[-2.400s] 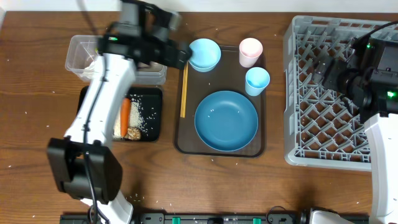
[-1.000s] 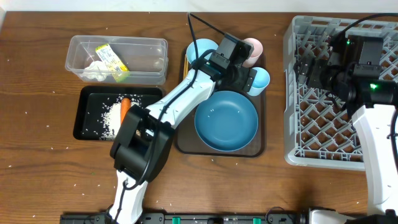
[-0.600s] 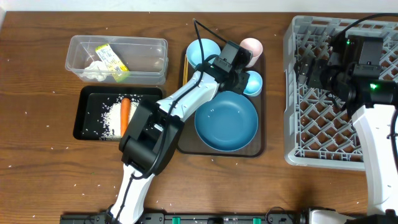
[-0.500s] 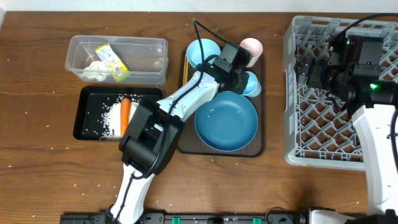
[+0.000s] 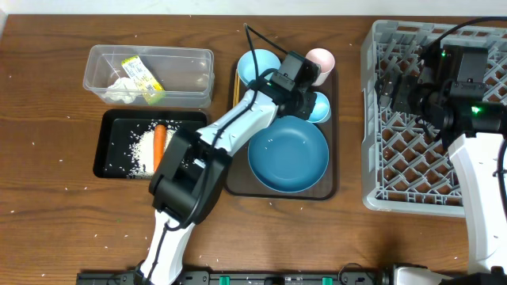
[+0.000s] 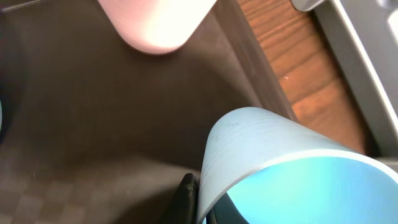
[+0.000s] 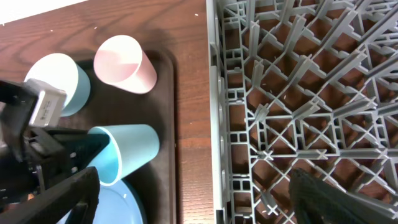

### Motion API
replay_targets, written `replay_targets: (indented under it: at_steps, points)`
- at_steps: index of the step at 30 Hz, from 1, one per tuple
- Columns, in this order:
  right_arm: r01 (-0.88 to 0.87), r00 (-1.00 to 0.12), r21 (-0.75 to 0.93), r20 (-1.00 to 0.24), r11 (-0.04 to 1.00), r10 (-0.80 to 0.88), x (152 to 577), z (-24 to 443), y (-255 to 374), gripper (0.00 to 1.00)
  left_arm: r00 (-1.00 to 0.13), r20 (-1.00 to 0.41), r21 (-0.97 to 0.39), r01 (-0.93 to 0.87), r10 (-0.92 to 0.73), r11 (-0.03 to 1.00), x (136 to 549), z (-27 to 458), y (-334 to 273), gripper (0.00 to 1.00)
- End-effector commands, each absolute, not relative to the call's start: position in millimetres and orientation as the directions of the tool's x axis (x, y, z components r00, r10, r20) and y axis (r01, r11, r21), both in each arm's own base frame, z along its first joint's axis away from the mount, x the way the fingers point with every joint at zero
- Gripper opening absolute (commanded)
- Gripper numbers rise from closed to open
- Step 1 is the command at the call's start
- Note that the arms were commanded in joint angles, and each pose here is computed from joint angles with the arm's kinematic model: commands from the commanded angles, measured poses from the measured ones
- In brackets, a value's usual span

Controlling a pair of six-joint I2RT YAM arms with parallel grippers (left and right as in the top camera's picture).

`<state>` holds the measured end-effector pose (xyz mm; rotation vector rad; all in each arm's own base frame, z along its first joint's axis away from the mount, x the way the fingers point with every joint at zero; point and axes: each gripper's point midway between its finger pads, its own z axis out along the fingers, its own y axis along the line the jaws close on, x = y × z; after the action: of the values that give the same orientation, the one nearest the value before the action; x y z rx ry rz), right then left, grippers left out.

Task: Sort waste into correct bins and load items into the dishwasher rack
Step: 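Grasp the light-blue cup with the left gripper, then lift the cup toward the right gripper as the right arm reaches in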

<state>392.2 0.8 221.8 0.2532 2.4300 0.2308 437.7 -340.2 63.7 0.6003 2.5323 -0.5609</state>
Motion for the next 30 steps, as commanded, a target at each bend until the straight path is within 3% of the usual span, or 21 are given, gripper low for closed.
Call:
replay_targets:
  at_steps: [1, 6, 11, 18, 20, 24, 30]
  points:
    - [0.127, -0.752, 0.216, -0.615, 0.968, 0.236, 393, 222, -5, 0.91, -0.779, -0.573, -0.387, 0.53, 0.254, 0.755, 435, 120, -340, 0.06]
    - [0.044, -0.759, 0.261, -0.619, 0.964, 0.202, 394, 225, 10, 0.93, -0.792, -0.569, -0.604, 0.585, 0.221, 0.541, 421, 171, -337, 0.06]
    - [-0.212, -0.747, 0.369, -0.658, 0.905, 0.093, 395, 240, 52, 0.95, -0.793, -0.576, -0.748, 0.61, 0.199, 0.262, 414, 211, -315, 0.06]
    - [-0.549, -0.64, 0.497, -0.767, 0.672, 0.043, 394, 284, 109, 0.96, -0.751, -0.642, -0.763, 0.646, 0.154, -0.034, 409, 260, -272, 0.06]
    - [-0.639, -0.6, 0.501, -0.799, 0.584, 0.03, 391, 297, 127, 0.96, -0.734, -0.662, -0.749, 0.656, 0.151, -0.09, 407, 269, -265, 0.06]
    - [-0.761, -0.535, 0.48, -0.845, 0.437, -0.003, 388, 307, 159, 0.95, -0.734, -0.663, -0.748, 0.658, 0.146, -0.086, 408, 270, -263, 0.06]
    - [-0.789, -0.547, 0.503, -0.837, 0.351, -0.029, 391, 294, 193, 0.93, -0.726, -0.672, -0.74, 0.667, 0.147, -0.09, 408, 270, -264, 0.06]
